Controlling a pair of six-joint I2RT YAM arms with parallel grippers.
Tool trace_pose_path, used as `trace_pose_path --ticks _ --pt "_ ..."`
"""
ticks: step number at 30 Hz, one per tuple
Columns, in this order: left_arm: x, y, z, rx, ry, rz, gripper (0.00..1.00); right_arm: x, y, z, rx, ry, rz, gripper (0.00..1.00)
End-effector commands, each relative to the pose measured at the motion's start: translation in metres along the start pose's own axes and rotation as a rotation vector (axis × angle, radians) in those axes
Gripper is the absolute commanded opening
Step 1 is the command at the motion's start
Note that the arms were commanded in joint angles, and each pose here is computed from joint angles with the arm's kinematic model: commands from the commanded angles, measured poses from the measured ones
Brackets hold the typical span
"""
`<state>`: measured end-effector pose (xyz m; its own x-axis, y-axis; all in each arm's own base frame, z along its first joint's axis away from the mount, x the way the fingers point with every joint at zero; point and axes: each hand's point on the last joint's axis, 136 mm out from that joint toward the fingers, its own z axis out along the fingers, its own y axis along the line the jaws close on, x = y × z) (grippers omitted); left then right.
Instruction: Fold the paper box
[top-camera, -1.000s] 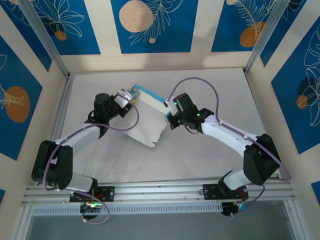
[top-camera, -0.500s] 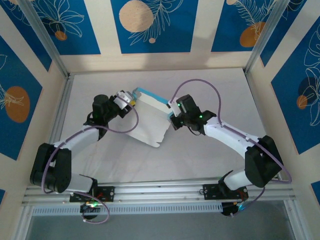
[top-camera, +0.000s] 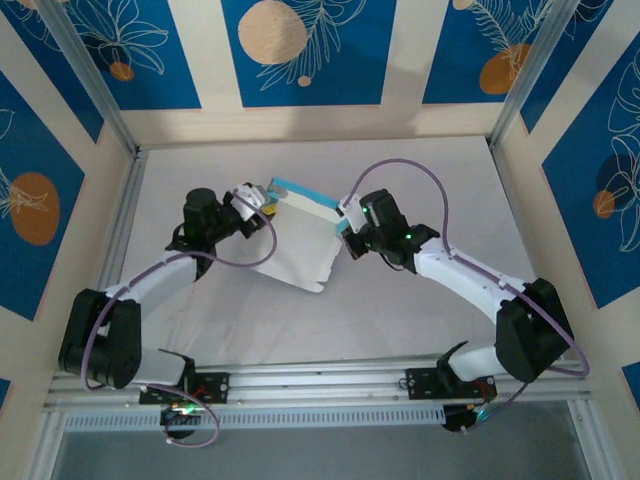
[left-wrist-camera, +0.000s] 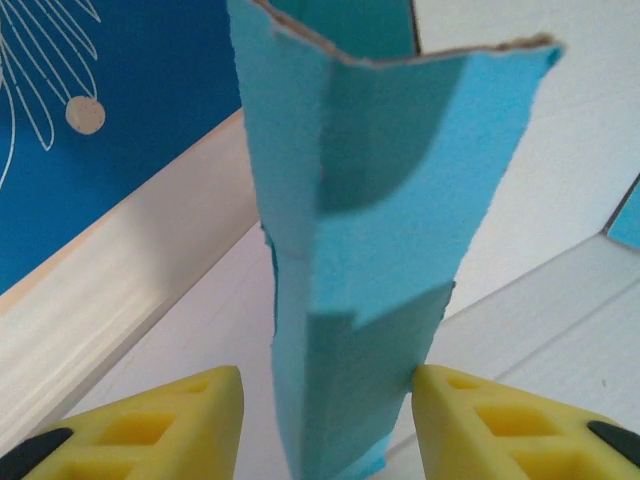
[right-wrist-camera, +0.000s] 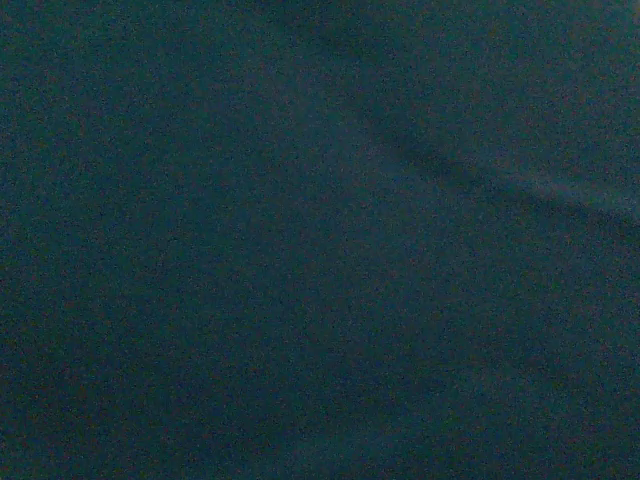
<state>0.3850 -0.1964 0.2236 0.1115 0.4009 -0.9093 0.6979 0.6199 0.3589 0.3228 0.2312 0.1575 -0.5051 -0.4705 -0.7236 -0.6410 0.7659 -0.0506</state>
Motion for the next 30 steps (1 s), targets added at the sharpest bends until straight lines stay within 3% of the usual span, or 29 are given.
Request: trace_pose_path --ticks 1,6,17,30 --pt "-0.015 -0.001 0.004 0.043 -0.04 -0.014 0.46 -0.011 0.014 -0.007 -0.047 -0.048 -0.03 0.0" --pt "-0.014 0.003 0.005 0.027 -0.034 -0.011 0.38 -0.011 0.019 -0.007 -0.053 -0.047 -0.044 0.0" --pt "-0.013 0.007 0.007 0.005 -0.022 -0.03 0.07 -0.014 0.023 -0.007 -0.042 -0.047 -0.038 0.0" --pt "0.006 0.027 0.018 -0.232 0.075 0.01 0.0 -0.025 0.039 -0.004 -0.005 -0.005 0.138 0.0"
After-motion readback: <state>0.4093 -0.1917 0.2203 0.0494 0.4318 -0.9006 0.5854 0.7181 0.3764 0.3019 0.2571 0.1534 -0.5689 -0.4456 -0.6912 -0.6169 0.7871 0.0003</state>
